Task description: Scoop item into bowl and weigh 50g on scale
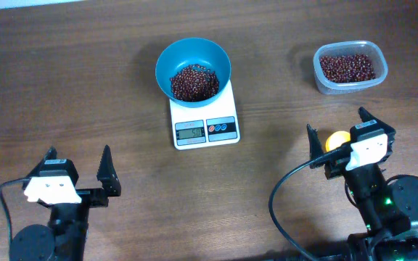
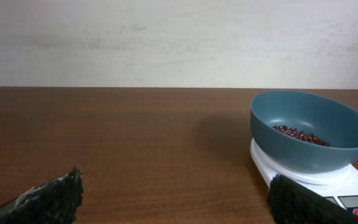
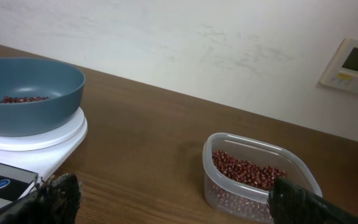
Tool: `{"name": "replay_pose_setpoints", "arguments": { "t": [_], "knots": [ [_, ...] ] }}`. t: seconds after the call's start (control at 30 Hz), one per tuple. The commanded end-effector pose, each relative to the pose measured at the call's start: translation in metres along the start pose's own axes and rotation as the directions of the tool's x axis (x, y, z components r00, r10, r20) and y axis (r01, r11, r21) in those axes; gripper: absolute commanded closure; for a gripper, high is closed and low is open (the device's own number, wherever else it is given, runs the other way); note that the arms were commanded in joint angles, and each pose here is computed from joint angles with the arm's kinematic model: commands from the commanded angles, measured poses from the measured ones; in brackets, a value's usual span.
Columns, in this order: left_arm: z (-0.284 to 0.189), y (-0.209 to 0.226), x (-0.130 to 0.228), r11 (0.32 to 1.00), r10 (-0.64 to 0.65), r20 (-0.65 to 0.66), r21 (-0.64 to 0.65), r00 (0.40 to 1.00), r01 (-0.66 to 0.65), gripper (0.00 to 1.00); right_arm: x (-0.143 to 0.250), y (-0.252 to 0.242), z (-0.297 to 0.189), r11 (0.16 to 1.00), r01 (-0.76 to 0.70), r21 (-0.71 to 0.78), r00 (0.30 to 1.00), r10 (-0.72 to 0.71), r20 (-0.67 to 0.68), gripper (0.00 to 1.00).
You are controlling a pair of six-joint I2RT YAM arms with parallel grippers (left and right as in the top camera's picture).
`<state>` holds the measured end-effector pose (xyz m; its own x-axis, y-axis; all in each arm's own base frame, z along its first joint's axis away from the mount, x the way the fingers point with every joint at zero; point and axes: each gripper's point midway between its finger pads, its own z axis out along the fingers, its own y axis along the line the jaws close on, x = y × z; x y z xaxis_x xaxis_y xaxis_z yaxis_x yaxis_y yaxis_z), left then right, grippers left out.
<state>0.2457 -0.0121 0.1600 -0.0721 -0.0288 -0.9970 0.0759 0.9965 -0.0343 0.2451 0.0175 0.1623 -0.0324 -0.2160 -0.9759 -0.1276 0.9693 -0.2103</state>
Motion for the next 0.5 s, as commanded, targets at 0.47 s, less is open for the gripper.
{"name": "replay_pose_setpoints", "arguments": {
  "t": [0.47],
  "knots": [
    [0.0,0.0,0.002,0.999,-0.053,-0.002,-0.003,0.999,0.053,0.01,0.003,-0.001,0.0,1.0,0.006,0.008,1.0,-0.006,-0.007,0.01]
  ]
}}
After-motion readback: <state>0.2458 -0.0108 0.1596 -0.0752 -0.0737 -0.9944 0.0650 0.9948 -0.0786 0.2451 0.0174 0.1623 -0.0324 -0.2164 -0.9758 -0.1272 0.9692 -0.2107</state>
